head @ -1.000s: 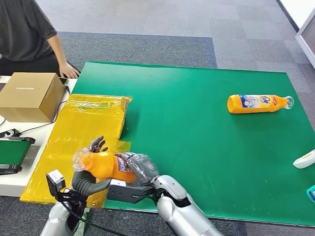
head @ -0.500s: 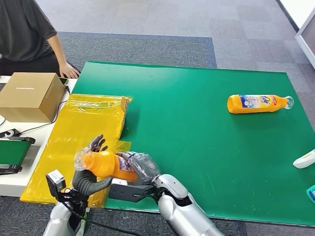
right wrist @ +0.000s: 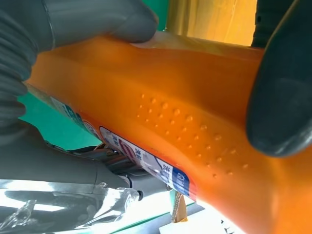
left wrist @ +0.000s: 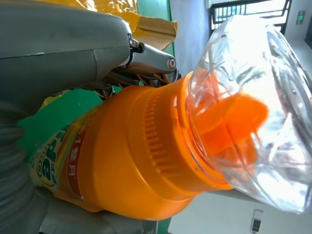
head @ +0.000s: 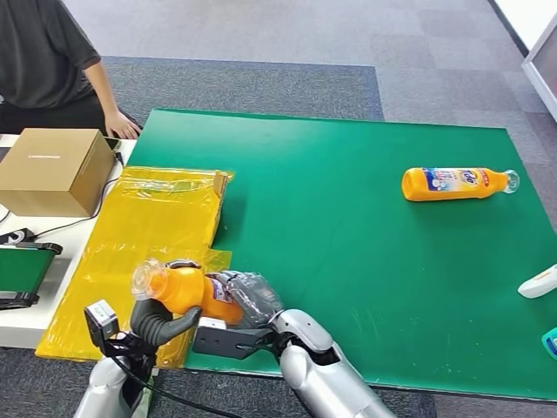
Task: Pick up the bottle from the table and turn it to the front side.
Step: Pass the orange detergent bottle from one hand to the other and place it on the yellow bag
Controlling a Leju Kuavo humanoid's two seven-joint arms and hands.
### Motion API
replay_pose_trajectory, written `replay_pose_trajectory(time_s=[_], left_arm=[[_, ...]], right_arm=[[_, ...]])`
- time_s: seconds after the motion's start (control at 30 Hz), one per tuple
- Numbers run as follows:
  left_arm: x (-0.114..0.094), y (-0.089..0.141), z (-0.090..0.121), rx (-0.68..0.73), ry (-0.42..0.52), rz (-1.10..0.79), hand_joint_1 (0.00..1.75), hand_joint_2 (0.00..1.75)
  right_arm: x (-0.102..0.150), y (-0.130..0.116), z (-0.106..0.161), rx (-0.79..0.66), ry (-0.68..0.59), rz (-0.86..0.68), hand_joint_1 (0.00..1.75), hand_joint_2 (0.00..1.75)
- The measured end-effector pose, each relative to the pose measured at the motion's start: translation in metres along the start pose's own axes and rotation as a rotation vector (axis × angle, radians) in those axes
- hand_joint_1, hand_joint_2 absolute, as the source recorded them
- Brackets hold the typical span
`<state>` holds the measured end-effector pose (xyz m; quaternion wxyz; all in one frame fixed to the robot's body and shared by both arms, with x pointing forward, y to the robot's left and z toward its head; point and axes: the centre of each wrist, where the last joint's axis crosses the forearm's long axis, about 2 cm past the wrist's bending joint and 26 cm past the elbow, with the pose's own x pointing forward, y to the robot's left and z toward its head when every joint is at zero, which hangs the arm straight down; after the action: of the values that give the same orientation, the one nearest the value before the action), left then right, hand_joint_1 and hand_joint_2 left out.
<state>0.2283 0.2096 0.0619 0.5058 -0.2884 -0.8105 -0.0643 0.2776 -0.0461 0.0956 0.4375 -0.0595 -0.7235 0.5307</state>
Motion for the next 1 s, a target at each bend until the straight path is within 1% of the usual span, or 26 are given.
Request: replay_pose_trajectory(time_s=[0.03,0.07,0.13,0.2,0.3,0.4,0.5,0.53,0.57,0.6,0.67,0.73,0.8,0.83,0.9,0.97,1.0], left_arm=[[0.0,0.001,0.0,0.004,0.0,-0.005,1.75,1.75],[0.001,0.001,-0.001,0.011,-0.001,-0.018,1.75,1.75],[0.005,0.003,-0.003,0.038,-0.011,-0.071,1.75,1.75],[0.013,0.005,-0.009,0.08,-0.034,-0.179,1.75,1.75],[0.035,0.008,-0.02,0.146,-0.103,-0.396,1.75,1.75],[0.059,0.011,-0.031,0.179,-0.177,-0.609,1.75,1.75],[0.083,0.011,-0.038,0.217,-0.246,-0.843,1.75,1.75],[0.09,0.012,-0.04,0.224,-0.251,-0.918,1.75,1.75],[0.096,0.012,-0.042,0.225,-0.239,-0.996,1.71,1.75],[0.1,0.012,-0.043,0.221,-0.2,-1.073,1.67,1.75],[0.103,0.012,-0.044,0.205,-0.056,-1.201,1.58,1.75],[0.1,0.012,-0.044,0.188,0.12,-1.276,1.53,1.75],[0.092,0.014,-0.043,0.164,0.267,-1.326,1.38,1.75],[0.086,0.016,-0.043,0.144,0.326,-1.355,1.31,1.75],[0.074,0.022,-0.046,0.092,0.415,-1.422,1.2,1.75],[0.062,0.031,-0.05,0.036,0.474,-1.494,1.1,1.75],[0.055,0.035,-0.052,0.009,0.5,-1.527,0.99,1.75]], right_arm=[[0.0,0.0,0.0,-0.003,-0.001,-0.002,0.13,1.75],[0.0,0.0,0.0,-0.006,-0.001,-0.003,0.0,1.75],[0.0,0.0,0.001,-0.018,0.002,-0.005,0.0,1.75],[-0.002,0.0,0.003,-0.035,0.016,-0.009,0.0,1.75],[-0.005,-0.003,0.01,-0.074,0.055,-0.023,0.0,1.75],[-0.008,-0.004,0.02,-0.106,0.102,-0.032,0.0,1.75],[-0.011,-0.011,0.029,-0.147,0.145,-0.036,0.0,1.75],[-0.012,-0.014,0.031,-0.159,0.158,-0.038,0.0,1.75],[-0.013,-0.016,0.034,-0.172,0.17,-0.04,0.0,1.75],[-0.015,-0.019,0.037,-0.186,0.182,-0.041,0.0,1.75],[-0.017,-0.024,0.043,-0.215,0.203,-0.044,0.0,1.75],[-0.02,-0.028,0.051,-0.24,0.219,-0.049,0.0,1.75],[-0.023,-0.032,0.057,-0.257,0.225,-0.053,0.0,1.75],[-0.024,-0.034,0.059,-0.262,0.224,-0.055,0.0,1.75],[-0.026,-0.037,0.062,-0.272,0.221,-0.059,0.0,1.75],[-0.027,-0.039,0.064,-0.274,0.216,-0.063,0.0,1.75],[-0.028,-0.04,0.065,-0.273,0.213,-0.065,0.0,1.75]])
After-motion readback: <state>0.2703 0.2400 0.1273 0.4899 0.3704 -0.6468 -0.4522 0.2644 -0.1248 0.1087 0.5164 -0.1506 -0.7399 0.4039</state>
